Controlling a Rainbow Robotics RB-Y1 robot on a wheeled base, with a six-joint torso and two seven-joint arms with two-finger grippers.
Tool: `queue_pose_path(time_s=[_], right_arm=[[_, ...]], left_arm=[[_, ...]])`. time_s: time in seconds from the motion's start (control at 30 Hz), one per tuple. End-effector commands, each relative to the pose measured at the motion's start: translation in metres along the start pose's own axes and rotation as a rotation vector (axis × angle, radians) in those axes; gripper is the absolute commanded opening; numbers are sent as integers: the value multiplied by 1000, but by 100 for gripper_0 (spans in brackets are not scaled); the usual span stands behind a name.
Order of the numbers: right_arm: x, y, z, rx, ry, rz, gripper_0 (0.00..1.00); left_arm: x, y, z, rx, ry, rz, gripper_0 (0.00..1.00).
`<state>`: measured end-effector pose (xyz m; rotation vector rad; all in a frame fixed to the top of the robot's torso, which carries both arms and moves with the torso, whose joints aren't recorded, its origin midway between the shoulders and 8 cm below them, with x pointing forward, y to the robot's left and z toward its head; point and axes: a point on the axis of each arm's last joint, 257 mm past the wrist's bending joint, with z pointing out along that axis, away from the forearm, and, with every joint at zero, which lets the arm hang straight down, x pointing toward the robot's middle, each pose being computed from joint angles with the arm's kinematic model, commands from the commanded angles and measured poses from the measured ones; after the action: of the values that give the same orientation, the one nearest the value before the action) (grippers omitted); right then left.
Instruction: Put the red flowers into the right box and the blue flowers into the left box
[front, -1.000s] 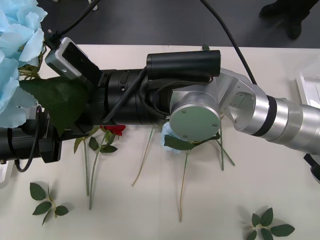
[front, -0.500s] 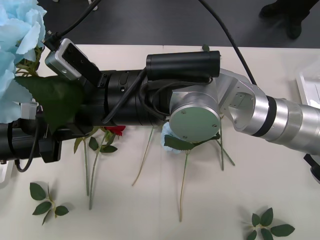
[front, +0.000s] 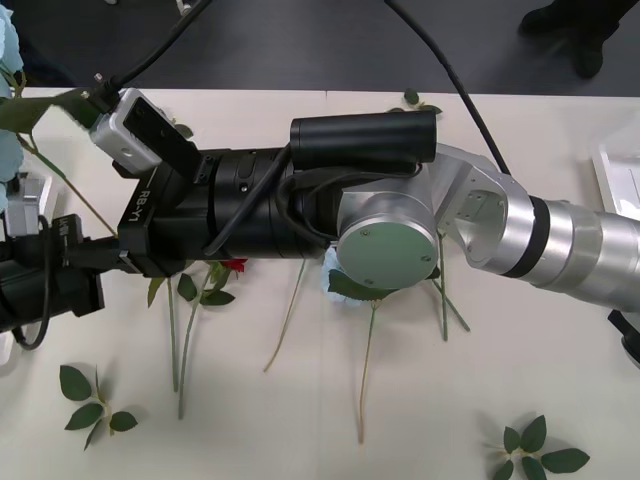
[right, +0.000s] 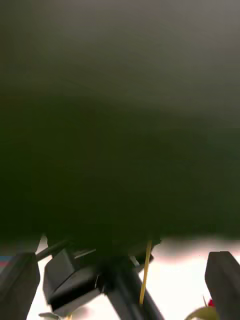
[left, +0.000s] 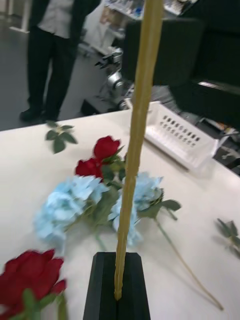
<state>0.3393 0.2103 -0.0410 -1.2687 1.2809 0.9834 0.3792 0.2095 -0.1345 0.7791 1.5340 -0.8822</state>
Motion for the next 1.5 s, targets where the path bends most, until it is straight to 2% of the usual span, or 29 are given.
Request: queue_pose_path(time_s=[0.03, 0.17, 0.27, 0.4, 0.53, 0.73, 0.83, 1.0, 1.27, 1.5], right_arm=[[-18, 9, -9, -20, -24, -44, 98], [-28, 3, -26, -11, -26, -51, 98], [-31, -11, -43, 8, 23, -41, 98], [-37, -28, -66, 23, 87, 87, 98], [-40, -46, -94, 33, 168, 316, 98], [-30, -68, -141, 83, 325, 555, 97], [-18, -74, -169, 132, 425, 680, 98], [0, -85, -199, 238, 516, 859, 97], [41, -115, -239, 525, 619, 1006, 98], [88, -136, -267, 730, 696, 1074, 98]], left_arm=[[-8, 16, -42, -130, 63, -62, 0], [-9, 32, -72, -288, 104, -97, 0], [-8, 43, -95, -407, 120, -123, 0], [-5, 54, -125, -551, 128, -166, 0], [2, 68, -162, -718, 124, -231, 0], [14, 89, -207, -890, 129, -301, 0], [22, 101, -227, -986, 126, -359, 0], [29, 119, -255, -1124, 120, -421, 0], [39, 152, -293, -1293, 79, -505, 0], [61, 188, -325, -1395, 140, -513, 0]])
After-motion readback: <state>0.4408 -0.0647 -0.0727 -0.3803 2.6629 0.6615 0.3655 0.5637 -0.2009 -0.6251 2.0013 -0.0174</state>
